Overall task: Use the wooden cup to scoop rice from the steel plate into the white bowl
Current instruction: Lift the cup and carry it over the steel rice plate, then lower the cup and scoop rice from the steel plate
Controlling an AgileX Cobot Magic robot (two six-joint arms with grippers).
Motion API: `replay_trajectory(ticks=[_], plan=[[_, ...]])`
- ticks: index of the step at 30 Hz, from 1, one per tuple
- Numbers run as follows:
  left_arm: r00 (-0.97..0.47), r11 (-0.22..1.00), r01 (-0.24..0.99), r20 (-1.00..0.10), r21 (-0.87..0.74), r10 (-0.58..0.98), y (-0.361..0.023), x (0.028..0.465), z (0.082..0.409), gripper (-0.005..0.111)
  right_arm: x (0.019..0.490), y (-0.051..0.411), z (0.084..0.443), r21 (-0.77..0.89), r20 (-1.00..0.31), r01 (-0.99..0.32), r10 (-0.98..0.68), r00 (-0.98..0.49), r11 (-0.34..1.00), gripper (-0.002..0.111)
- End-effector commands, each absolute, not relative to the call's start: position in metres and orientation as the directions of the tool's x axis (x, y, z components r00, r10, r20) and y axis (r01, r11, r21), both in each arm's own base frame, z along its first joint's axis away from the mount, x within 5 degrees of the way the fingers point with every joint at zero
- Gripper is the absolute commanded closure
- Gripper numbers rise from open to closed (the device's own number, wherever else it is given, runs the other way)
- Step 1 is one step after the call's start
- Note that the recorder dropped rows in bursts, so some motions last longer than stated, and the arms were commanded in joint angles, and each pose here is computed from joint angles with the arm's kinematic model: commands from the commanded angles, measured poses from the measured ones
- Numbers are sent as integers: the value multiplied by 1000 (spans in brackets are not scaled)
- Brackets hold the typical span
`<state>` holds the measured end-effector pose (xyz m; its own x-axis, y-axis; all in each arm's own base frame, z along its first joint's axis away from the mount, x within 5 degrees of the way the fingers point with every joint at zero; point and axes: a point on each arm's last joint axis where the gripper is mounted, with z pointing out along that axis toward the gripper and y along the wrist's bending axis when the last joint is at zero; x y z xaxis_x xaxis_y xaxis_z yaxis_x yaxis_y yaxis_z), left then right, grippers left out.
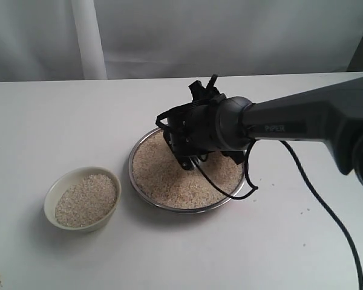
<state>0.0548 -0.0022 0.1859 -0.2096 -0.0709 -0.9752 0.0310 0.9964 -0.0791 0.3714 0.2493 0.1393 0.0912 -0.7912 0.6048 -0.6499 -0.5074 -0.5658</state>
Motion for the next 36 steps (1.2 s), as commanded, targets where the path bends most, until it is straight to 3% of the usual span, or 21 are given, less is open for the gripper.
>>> replay_trajectory(ticks=[1, 18, 36], plan=[[-200, 996, 36, -977, -86, -77, -3, 55, 187, 107, 377, 258, 137, -572, 619, -633, -781, 84, -522, 108], [-200, 996, 36, -977, -86, -77, -3, 55, 187, 107, 366, 266, 121, -444, 651, -679, -731, 203, -584, 108], [-200, 995, 36, -977, -88, -79, -3, 55, 187, 107, 352, 289, 127, -407, 541, -754, -801, 256, -516, 108]])
